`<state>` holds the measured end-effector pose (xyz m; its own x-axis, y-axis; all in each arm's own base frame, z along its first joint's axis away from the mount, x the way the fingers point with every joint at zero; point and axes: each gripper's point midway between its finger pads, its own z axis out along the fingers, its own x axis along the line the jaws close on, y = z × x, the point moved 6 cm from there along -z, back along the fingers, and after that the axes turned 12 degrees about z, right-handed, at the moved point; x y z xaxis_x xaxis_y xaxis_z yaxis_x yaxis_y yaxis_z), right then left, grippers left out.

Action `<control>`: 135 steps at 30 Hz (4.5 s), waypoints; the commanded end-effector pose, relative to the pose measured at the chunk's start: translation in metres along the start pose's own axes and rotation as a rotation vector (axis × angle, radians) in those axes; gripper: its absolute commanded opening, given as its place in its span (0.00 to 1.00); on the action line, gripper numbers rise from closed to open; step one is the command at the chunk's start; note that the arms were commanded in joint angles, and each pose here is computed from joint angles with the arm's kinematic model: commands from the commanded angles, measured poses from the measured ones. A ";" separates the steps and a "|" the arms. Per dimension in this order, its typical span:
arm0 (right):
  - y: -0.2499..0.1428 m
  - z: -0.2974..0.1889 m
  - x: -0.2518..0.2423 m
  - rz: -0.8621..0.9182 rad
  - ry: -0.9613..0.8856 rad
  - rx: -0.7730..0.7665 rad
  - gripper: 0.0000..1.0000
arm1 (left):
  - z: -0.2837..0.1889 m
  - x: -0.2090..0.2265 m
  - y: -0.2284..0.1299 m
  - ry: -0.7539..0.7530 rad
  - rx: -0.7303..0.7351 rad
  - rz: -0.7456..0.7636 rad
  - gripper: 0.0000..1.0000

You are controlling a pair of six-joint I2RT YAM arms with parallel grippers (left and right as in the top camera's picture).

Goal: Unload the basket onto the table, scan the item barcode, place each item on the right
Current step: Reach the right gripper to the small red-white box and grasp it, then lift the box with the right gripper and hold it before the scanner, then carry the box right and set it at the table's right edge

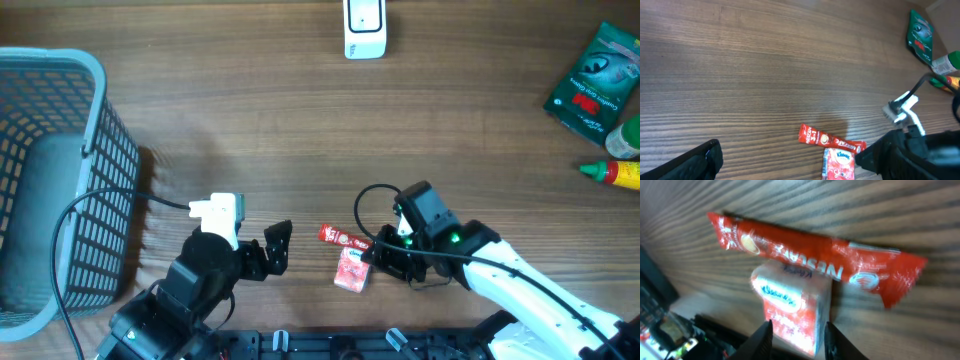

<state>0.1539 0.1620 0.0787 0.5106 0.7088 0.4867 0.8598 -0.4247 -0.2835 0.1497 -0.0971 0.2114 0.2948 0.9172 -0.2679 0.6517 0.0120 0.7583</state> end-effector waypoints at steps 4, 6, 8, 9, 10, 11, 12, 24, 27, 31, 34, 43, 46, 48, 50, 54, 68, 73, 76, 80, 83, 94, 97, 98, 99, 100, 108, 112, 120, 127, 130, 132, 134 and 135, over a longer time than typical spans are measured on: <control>0.001 0.015 -0.014 0.072 0.012 0.004 0.40 | -0.004 -0.001 0.006 0.004 -0.022 0.021 1.00; 0.002 0.017 -0.014 0.071 0.011 0.005 0.36 | -0.004 -0.001 0.006 0.004 -0.022 0.022 1.00; 0.003 0.021 -0.016 0.079 0.001 0.013 0.31 | -0.004 -0.001 0.006 0.004 -0.022 0.022 1.00; 0.004 0.024 -0.015 0.079 0.002 0.023 0.29 | -0.004 -0.001 0.006 0.004 -0.022 0.022 1.00; 0.004 0.027 -0.014 0.076 0.008 0.035 0.29 | -0.004 -0.001 0.006 0.004 -0.022 0.022 1.00; 0.004 0.030 -0.013 0.072 0.010 0.042 0.29 | -0.004 -0.001 0.006 0.004 -0.022 0.022 1.00; 0.003 0.033 -0.012 0.067 0.012 0.054 0.29 | -0.004 -0.001 0.006 0.004 -0.022 0.022 1.00; -0.022 -0.041 0.054 -0.593 0.699 0.389 0.04 | -0.004 -0.001 0.006 0.004 -0.022 0.021 1.00; -0.021 -0.090 0.061 -0.847 0.965 0.465 0.04 | -0.004 -0.001 0.006 0.004 -0.022 0.022 1.00; -0.016 -0.095 0.065 -0.916 0.987 0.410 0.04 | -0.004 -0.001 0.006 0.004 -0.022 0.022 1.00; -0.016 -0.103 0.072 -1.041 1.017 0.349 0.04 | -0.004 -0.001 0.006 0.004 -0.022 0.022 1.00; -0.028 -0.137 0.092 -0.983 0.968 0.370 0.04 | -0.004 -0.001 0.006 0.004 -0.022 0.022 1.00; -0.028 -0.139 0.094 -0.955 0.972 0.358 0.04 | -0.004 -0.001 0.006 0.004 -0.022 0.022 1.00; -0.028 -0.139 0.095 -0.952 0.973 0.356 0.05 | -0.004 -0.001 0.006 0.004 -0.022 0.022 1.00; -0.028 -0.139 0.095 -0.937 0.969 0.364 0.05 | -0.004 -0.001 0.006 0.004 -0.022 0.022 1.00; -0.028 -0.139 0.094 -0.921 0.962 0.376 0.05 | -0.004 -0.001 0.006 0.004 -0.022 0.021 1.00; -0.014 -0.144 0.094 -1.142 1.042 0.156 0.04 | -0.004 -0.001 0.006 0.004 -0.022 0.021 1.00; 0.025 -0.129 0.102 -1.193 1.029 -0.237 0.04 | -0.004 -0.001 0.006 0.004 -0.022 0.022 1.00; 0.070 -0.113 0.100 -0.956 0.848 -0.511 0.05 | -0.004 -0.001 0.006 0.004 -0.022 0.021 1.00; 0.096 -0.127 0.107 -0.935 0.750 -0.788 0.05 | -0.004 -0.001 0.006 0.004 -0.022 0.021 1.00; 0.118 -0.144 0.115 -0.881 0.638 -0.959 0.05 | -0.004 -0.001 0.006 0.004 -0.022 0.022 1.00; 0.191 -0.203 0.179 -0.999 0.143 -1.206 0.05 | -0.004 -0.001 0.006 0.004 -0.022 0.022 1.00; 0.220 -0.203 0.196 -1.031 0.033 -1.217 0.05 | -0.004 -0.001 0.006 0.004 -0.022 0.022 1.00; 0.230 -0.203 0.203 -1.040 -0.008 -1.222 0.05 | -0.004 -0.001 0.006 0.004 -0.022 0.021 1.00; 0.238 -0.202 0.209 -1.045 -0.039 -1.224 0.05 | -0.004 -0.001 0.006 0.004 -0.022 0.022 1.00; 0.246 -0.200 0.216 -1.066 -0.079 -1.222 0.04 | -0.004 -0.001 0.006 0.004 -0.022 0.021 1.00; 0.305 -0.138 0.269 -1.299 -0.515 -1.218 0.04 | -0.004 -0.001 0.006 0.004 -0.022 0.022 1.00; 0.327 -0.102 0.266 -1.322 -0.597 -1.204 0.04 | -0.004 -0.001 0.006 0.004 -0.022 0.021 1.00; 0.338 -0.092 0.261 -1.325 -0.681 -1.230 0.04 | -0.004 -0.001 0.006 0.004 -0.022 0.022 1.00; 0.331 -0.086 0.269 -1.372 -0.655 -1.228 0.04 | -0.004 -0.001 0.006 0.004 -0.022 0.022 1.00; 0.325 -0.094 0.272 -1.288 -0.695 -1.270 0.04 | -0.004 -0.001 0.006 0.004 -0.022 0.021 1.00; 0.323 -0.109 0.271 -1.214 -0.727 -1.310 0.04 | -0.004 -0.001 0.006 0.004 -0.022 0.022 1.00; 0.323 -0.133 0.264 -1.134 -0.760 -1.338 0.04 | -0.004 -0.001 0.006 0.004 -0.022 0.021 1.00; 0.325 -0.148 0.259 -1.073 -0.772 -1.358 0.04 | -0.004 -0.001 0.006 0.004 -0.022 0.022 1.00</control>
<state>0.5673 0.1582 0.1794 -0.1550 0.7989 -0.5811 0.3676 0.5926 0.7167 0.1498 -0.0970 0.2114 0.2942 0.9175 -0.2677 0.6516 0.0123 0.7584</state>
